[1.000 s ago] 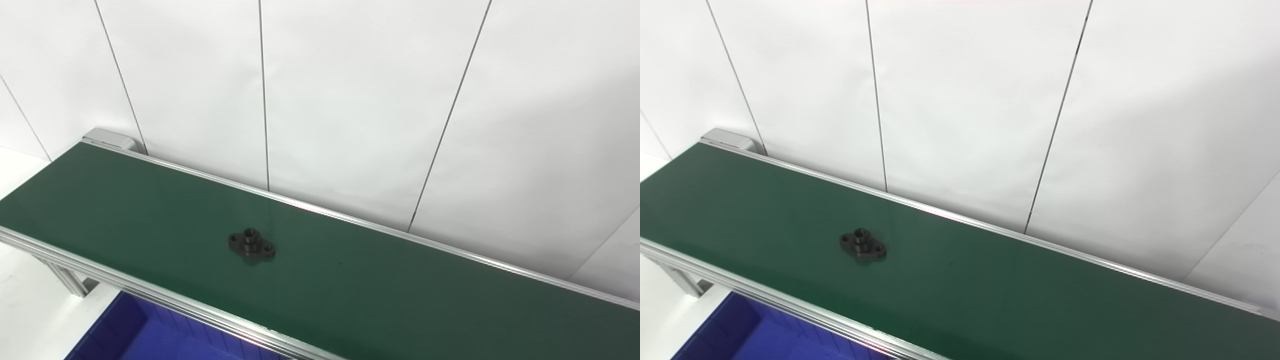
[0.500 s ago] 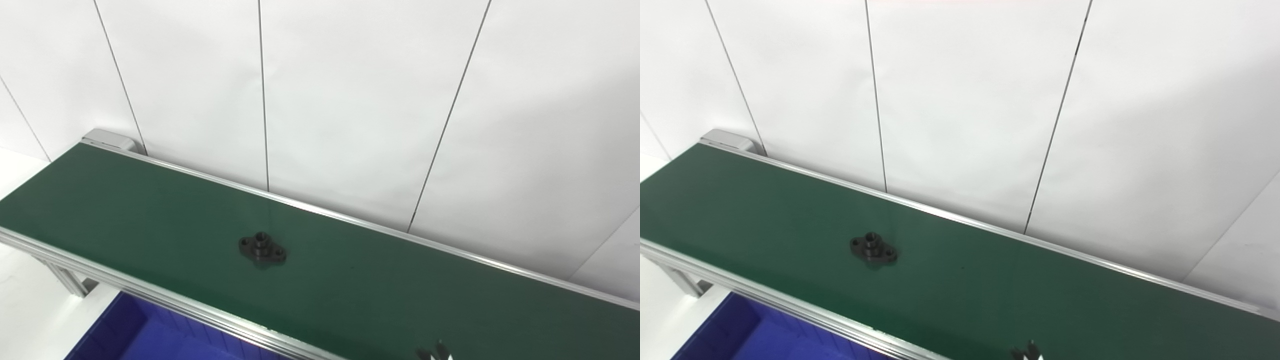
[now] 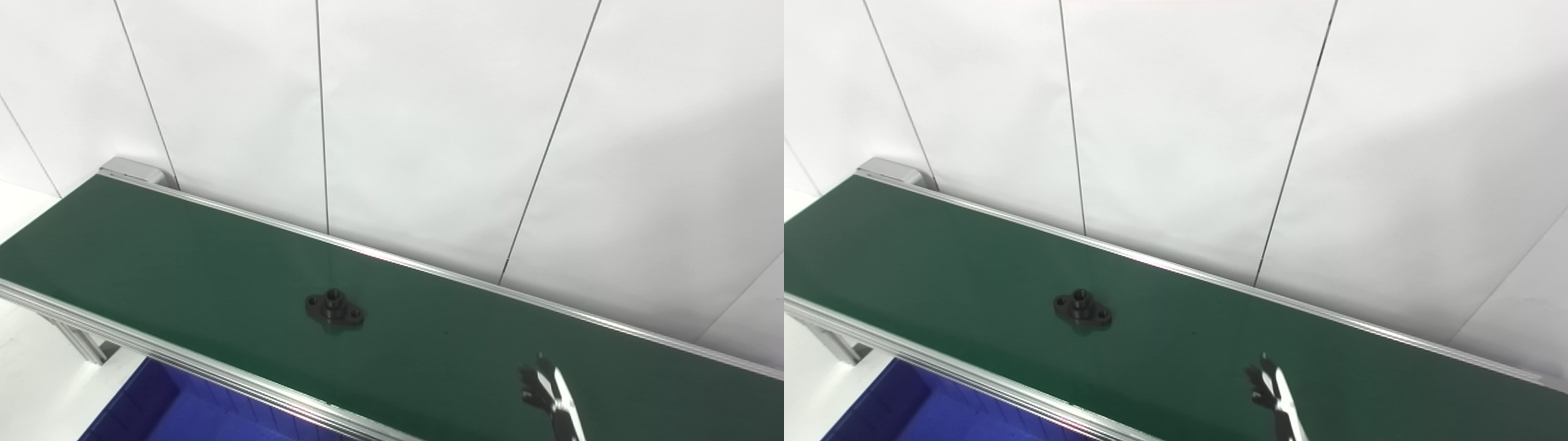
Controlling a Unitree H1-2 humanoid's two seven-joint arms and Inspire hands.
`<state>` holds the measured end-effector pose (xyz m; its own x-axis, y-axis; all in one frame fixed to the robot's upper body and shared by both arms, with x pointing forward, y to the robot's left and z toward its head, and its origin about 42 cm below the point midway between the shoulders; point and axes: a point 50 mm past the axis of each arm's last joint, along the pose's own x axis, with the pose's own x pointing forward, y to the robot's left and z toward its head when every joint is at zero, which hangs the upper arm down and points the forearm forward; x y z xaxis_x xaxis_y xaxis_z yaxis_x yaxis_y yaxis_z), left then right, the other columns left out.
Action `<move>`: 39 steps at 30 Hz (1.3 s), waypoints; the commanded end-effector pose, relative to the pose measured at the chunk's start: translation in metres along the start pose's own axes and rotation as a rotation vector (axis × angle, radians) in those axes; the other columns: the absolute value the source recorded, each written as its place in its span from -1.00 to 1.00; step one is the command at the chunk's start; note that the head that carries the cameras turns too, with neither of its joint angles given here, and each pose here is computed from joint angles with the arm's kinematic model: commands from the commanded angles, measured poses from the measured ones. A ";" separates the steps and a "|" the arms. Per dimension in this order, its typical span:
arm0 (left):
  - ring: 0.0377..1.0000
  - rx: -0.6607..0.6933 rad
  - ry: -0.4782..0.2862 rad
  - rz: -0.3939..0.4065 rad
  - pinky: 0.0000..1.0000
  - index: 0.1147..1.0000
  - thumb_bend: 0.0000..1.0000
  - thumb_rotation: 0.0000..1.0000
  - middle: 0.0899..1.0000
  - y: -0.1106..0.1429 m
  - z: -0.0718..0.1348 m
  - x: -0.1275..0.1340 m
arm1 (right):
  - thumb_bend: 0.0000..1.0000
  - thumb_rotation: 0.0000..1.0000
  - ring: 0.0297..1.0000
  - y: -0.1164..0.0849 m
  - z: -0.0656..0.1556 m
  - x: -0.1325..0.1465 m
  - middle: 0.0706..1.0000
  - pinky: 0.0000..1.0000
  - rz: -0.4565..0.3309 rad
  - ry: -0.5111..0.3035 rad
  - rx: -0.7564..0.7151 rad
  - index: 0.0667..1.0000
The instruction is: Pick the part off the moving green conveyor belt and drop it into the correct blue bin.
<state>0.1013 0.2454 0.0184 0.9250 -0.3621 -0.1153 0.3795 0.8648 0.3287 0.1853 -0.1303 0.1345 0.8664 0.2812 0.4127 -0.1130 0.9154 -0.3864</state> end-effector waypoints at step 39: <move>0.72 -0.090 -0.073 0.038 0.65 0.76 0.64 0.64 0.77 0.034 0.022 -0.009 | 0.55 -0.20 0.56 -0.008 0.009 0.139 0.67 0.36 0.221 0.058 -0.230 0.81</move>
<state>0.1060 0.2673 0.0462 0.9360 -0.3443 -0.0731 0.3514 0.9026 0.2487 0.2963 -0.1018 0.1899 0.8725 0.4380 0.2166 -0.2102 0.7366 -0.6428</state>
